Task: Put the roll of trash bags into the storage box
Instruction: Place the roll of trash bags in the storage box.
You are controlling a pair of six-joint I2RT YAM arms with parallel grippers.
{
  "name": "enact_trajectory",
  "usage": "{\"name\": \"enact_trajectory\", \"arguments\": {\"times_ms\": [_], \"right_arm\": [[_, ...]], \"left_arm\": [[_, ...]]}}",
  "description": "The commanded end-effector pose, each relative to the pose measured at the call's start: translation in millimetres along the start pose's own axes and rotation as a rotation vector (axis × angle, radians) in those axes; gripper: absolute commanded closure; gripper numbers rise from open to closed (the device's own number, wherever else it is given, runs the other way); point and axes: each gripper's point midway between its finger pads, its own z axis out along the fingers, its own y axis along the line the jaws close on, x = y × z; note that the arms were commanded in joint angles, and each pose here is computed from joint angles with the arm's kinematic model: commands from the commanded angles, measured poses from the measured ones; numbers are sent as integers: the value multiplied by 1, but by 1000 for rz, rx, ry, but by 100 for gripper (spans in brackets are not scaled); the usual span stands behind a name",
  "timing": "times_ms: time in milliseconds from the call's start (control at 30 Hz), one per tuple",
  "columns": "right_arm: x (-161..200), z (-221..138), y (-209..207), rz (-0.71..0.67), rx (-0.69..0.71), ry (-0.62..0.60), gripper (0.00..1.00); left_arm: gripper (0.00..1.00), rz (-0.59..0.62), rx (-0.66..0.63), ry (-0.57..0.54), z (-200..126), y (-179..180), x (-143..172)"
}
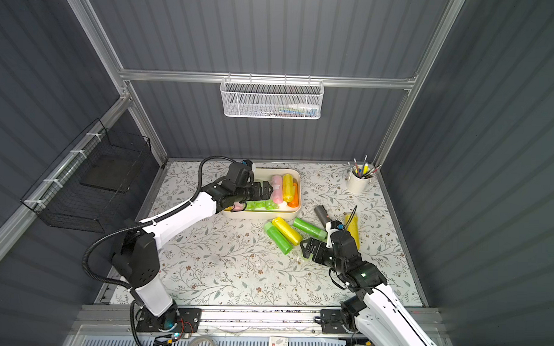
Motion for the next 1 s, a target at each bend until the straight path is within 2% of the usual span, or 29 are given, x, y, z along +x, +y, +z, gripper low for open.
{"name": "enact_trajectory", "arguments": {"times_ms": [0,200,433,767,967], "right_arm": [[5,-1,-6,-24,25,22,1],[6,8,-9,-8,33,28,1],[5,29,3,-11,18,71,1],[7,60,45,-166,80,154,1],[10,82,66,-284,97,199,1]], "left_arm": [[0,-28,-12,-4,-24,11,19],[0,-56,-50,-59,-72,39,46],[0,-117,-11,-43,-106,53,84],[0,-155,-114,-114,-144,98,117],[0,-116,-129,-91,-148,101,124]]}}
